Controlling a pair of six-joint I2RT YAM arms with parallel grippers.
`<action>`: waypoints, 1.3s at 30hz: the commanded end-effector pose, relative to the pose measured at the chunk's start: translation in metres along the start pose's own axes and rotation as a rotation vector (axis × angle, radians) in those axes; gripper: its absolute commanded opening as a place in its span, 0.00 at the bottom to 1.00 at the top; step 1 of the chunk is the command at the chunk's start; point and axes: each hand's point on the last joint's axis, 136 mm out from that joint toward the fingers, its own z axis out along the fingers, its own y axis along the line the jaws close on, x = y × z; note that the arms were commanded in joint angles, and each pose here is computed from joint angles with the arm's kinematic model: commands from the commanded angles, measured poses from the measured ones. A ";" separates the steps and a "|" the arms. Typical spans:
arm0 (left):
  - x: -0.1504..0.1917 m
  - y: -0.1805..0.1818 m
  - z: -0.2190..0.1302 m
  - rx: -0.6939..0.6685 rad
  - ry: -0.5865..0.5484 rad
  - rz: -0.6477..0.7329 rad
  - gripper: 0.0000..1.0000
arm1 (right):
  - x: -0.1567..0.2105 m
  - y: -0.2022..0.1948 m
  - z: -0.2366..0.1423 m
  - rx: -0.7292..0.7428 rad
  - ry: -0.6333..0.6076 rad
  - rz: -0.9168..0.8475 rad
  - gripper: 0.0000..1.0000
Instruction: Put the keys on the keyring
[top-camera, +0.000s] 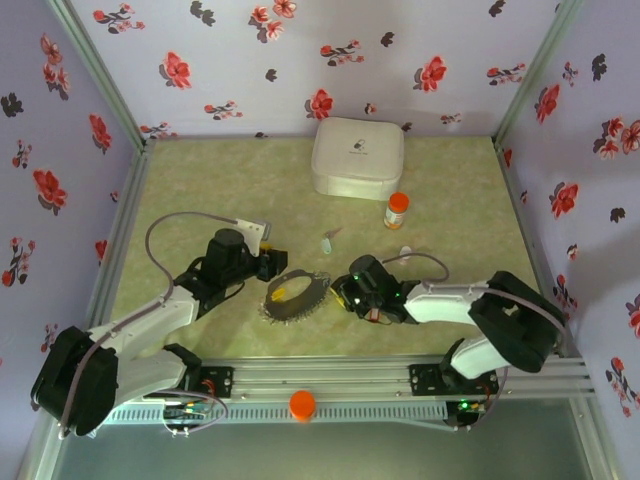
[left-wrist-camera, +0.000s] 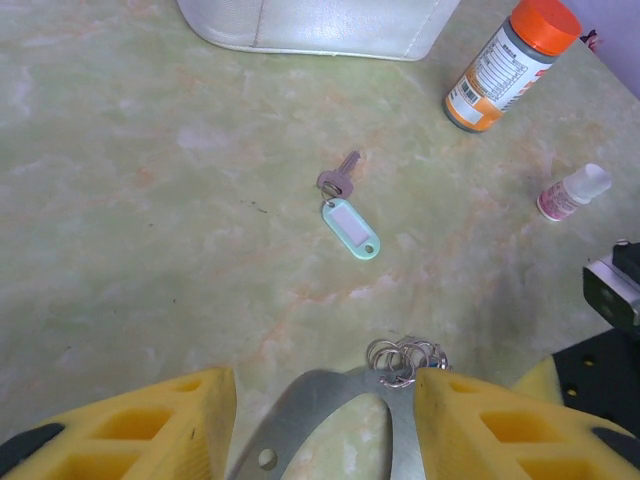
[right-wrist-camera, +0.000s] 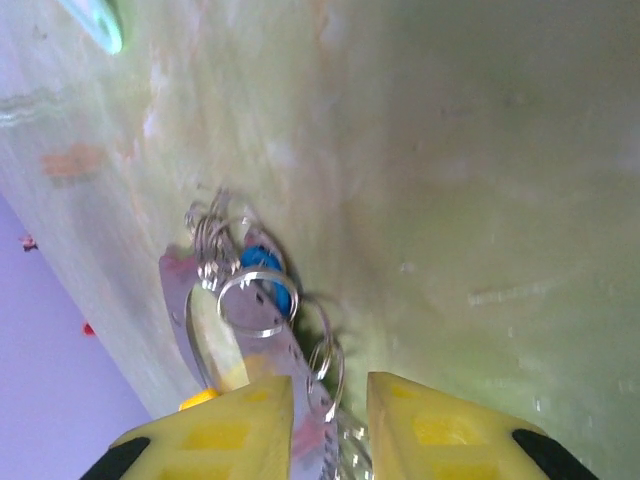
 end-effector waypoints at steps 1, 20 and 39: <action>0.002 0.003 0.003 -0.010 -0.006 -0.009 0.50 | -0.002 -0.009 -0.006 0.039 -0.029 0.027 0.27; 0.004 0.003 0.000 -0.008 -0.009 -0.012 0.48 | 0.002 -0.006 0.019 -0.014 0.004 0.078 0.17; -0.019 0.008 -0.017 -0.067 -0.102 0.002 0.45 | 0.004 0.024 -0.002 -0.037 -0.004 -0.122 0.00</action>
